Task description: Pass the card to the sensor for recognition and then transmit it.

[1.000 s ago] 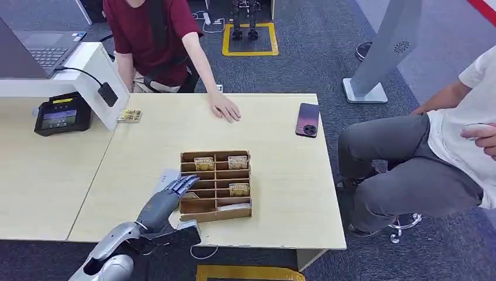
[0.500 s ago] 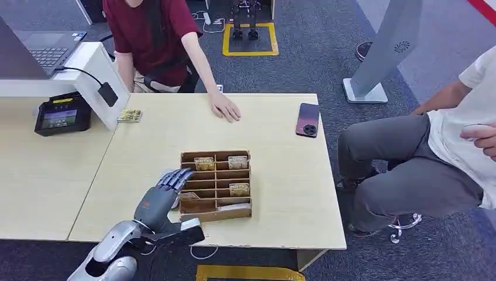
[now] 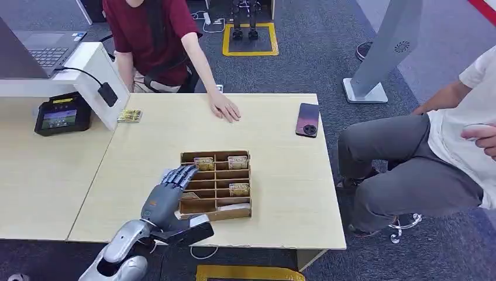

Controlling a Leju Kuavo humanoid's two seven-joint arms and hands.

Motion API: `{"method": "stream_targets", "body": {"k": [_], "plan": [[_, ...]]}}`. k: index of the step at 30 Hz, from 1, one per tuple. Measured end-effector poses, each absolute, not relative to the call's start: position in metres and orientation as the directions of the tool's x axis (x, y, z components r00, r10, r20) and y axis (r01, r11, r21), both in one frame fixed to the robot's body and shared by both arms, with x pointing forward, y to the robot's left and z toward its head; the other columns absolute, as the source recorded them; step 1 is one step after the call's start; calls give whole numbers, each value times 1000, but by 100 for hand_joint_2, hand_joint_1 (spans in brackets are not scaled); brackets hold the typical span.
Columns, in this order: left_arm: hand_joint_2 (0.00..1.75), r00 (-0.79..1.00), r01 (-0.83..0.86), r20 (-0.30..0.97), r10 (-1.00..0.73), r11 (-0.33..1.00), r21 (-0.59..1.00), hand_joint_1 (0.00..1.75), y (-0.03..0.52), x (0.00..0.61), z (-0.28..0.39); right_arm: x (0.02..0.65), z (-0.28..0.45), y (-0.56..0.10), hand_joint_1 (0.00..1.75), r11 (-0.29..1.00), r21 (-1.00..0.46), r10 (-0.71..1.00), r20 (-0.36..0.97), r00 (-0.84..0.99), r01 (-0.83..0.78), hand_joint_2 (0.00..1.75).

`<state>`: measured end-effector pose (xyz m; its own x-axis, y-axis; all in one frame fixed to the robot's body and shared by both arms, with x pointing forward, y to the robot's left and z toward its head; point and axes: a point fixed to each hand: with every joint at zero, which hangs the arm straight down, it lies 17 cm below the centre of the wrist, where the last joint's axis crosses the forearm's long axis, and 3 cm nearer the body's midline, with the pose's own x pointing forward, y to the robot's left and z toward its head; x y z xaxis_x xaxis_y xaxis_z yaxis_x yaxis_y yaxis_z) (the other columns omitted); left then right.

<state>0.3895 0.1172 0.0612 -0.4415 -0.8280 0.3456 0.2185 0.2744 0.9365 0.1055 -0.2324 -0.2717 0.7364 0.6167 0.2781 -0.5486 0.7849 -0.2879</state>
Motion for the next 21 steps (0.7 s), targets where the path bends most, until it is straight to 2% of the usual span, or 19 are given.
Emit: {"method": "stream_targets", "body": {"k": [21], "plan": [[175, -433, 221, 334, -838, 260, 940, 0, 116, 384, 54, 103, -272, -233, 0, 791, -286, 609, 275, 744, -542, 0]]}}
